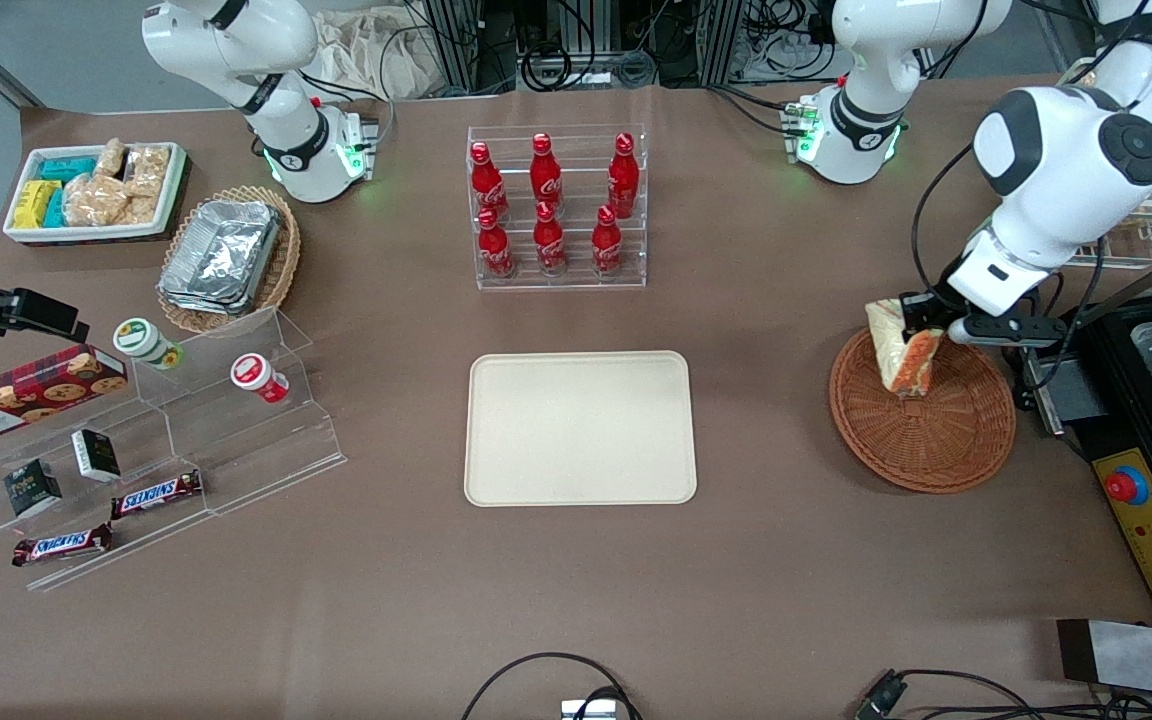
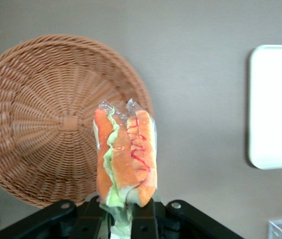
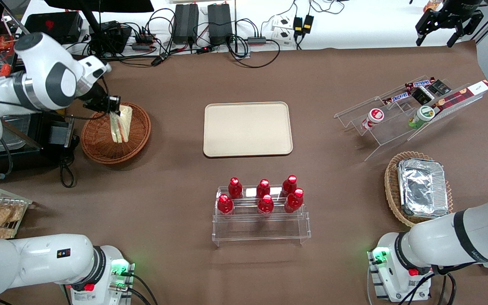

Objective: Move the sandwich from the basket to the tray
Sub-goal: 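Carry the held sandwich with the left gripper over the cream tray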

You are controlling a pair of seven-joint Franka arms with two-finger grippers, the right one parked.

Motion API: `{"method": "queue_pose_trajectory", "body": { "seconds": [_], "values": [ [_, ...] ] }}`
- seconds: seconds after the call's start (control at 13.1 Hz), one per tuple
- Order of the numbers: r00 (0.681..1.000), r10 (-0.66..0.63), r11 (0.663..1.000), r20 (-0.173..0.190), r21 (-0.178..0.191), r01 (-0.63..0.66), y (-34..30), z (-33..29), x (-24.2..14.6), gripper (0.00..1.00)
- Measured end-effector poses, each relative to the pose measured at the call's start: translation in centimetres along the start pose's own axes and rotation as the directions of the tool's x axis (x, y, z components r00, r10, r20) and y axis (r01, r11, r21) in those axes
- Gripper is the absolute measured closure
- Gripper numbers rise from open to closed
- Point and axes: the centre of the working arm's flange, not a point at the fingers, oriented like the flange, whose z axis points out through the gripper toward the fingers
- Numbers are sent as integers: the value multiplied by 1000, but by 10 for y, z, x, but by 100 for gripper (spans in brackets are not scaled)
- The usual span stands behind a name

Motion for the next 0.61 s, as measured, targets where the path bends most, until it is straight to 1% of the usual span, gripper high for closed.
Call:
{"method": "queue_pose_trajectory", "body": {
  "seconds": [0.08,0.31,0.46,0.61],
  "values": [
    [999,31,1000,11,-2,-31,15,-15,6,85],
    [995,101,995,19,-5,-101,64,-45,15,85],
    [995,102,995,15,-5,-102,100,-48,17,84],
    [996,80,997,25,-13,-80,141,-42,17,84]
  ]
}}
